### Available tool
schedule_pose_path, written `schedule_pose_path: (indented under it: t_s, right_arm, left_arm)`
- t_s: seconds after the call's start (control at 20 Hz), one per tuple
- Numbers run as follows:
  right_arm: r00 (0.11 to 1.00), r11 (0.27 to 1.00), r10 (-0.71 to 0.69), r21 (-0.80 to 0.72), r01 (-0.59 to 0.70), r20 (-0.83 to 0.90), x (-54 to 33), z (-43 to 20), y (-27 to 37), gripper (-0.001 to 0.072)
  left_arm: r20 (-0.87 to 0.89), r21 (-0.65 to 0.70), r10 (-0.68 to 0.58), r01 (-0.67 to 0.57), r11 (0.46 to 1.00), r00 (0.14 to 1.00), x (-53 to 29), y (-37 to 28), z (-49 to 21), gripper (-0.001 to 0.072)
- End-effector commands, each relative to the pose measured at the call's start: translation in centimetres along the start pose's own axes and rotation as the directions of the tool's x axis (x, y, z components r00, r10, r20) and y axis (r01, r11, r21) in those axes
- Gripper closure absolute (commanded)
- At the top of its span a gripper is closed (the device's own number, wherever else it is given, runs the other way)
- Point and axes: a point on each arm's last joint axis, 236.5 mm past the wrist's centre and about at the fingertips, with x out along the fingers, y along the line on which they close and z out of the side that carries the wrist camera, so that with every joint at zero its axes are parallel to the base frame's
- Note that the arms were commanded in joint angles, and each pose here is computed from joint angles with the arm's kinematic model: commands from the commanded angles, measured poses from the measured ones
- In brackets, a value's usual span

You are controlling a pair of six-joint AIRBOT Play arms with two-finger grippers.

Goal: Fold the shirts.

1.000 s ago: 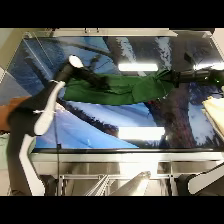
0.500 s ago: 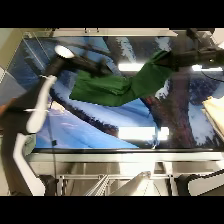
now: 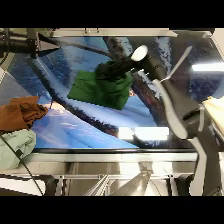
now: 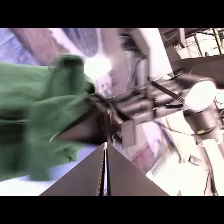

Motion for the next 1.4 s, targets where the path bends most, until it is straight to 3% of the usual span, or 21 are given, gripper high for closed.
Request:
schedule_pose_path:
  t_s: [0.0,0.05,0.15,0.25,0.35,0.45,0.6,0.7,0.95,1.05,1.1,1.15,1.2,1.35]
  right_arm:
    - [0.835,0.915,0.359,0.019,-0.403,0.418,2.5,6.3,4.5,0.0143]
    - [0.769,0.873,0.441,-0.023,-0.487,0.463,1.3,6.7,5.6,0.0144]
    - [0.768,0.83,0.531,-0.039,-0.556,0.358,1.5,4.0,7.6,0.0279]
    - [0.756,0.791,0.596,-0.036,-0.611,0.27,0.8,2.1,9.1,0.0283]
    - [0.714,0.742,0.665,-0.087,-0.665,0.217,-2.1,1.9,10.9,0.0425]
    - [0.724,0.739,0.673,-0.117,-0.663,0.151,-5.8,2.2,11.5,0.0429]
    - [0.91,0.905,0.413,-0.104,-0.413,-0.015,-9.3,0.8,6.5,0.0468]
    - [0.97,0.97,0.229,-0.064,-0.234,-0.08,-12.3,0.0,2.5,0.0468]
    - [0.955,0.993,0.021,0.12,0.015,-0.297,-18.7,-7.0,-5.6,0.0468]
    - [0.966,0.978,-0.01,0.197,0.063,-0.258,-19.5,-8.8,-8.6,0.0468]
    - [0.98,0.964,-0.058,0.243,0.104,-0.189,-19.5,-8.7,-10.9,0.0463]
    - [0.986,0.945,-0.115,0.291,0.147,-0.123,-19.4,-8.4,-13.5,0.0351]
    - [0.983,0.916,-0.168,0.357,0.184,-0.076,-19.0,-8.2,-15.9,0.0149]
    - [0.991,0.874,-0.134,0.47,0.125,-0.013,-15.1,-8.0,-17.1,0.0131]
  left_arm:
    - [-0.012,-0.013,-0.002,0.002,1.0,1.0,-0.1,2.4,-2.3,0.0692]
    - [-0.032,-0.032,-0.011,0.01,0.999,0.999,0.7,2.9,-3.3,0.0691]
    - [-0.061,-0.064,-0.023,0.019,0.998,0.998,1.6,3.9,-4.8,0.0691]
    - [-0.062,-0.077,-0.018,0.013,0.997,0.998,2.2,4.7,-5.4,0.0691]
    - [-0.074,-0.066,-0.026,0.022,0.998,0.997,2.1,4.6,-5.7,0.0691]
    - [-0.077,-0.055,-0.03,0.026,0.998,0.997,1.8,4.2,-5.5,0.0691]
    - [-0.072,-0.025,-0.03,0.028,0.999,0.997,0.8,3.6,-4.9,0.0691]
    - [-0.064,-0.017,-0.024,0.023,1.0,0.998,0.1,3.7,-4.5,0.0691]
    - [-0.087,-0.052,-0.034,0.029,0.998,0.996,-2.9,4.7,-5.5,0.0692]
    - [-0.061,-0.091,-0.019,0.013,0.996,0.998,-4.6,5.9,-5.9,0.0692]
    - [-0.025,-0.119,0.005,-0.007,0.993,1.0,-5.5,6.8,-5.9,0.0692]
    - [0.007,-0.14,0.026,-0.025,0.99,1.0,-6.2,7.5,-5.9,0.0692]
    - [0.045,-0.159,0.05,-0.043,0.986,0.998,-6.9,8.2,-5.7,0.0691]
    - [0.094,-0.168,0.086,-0.069,0.983,0.992,-8.1,8.9,-5.6,0.0691]
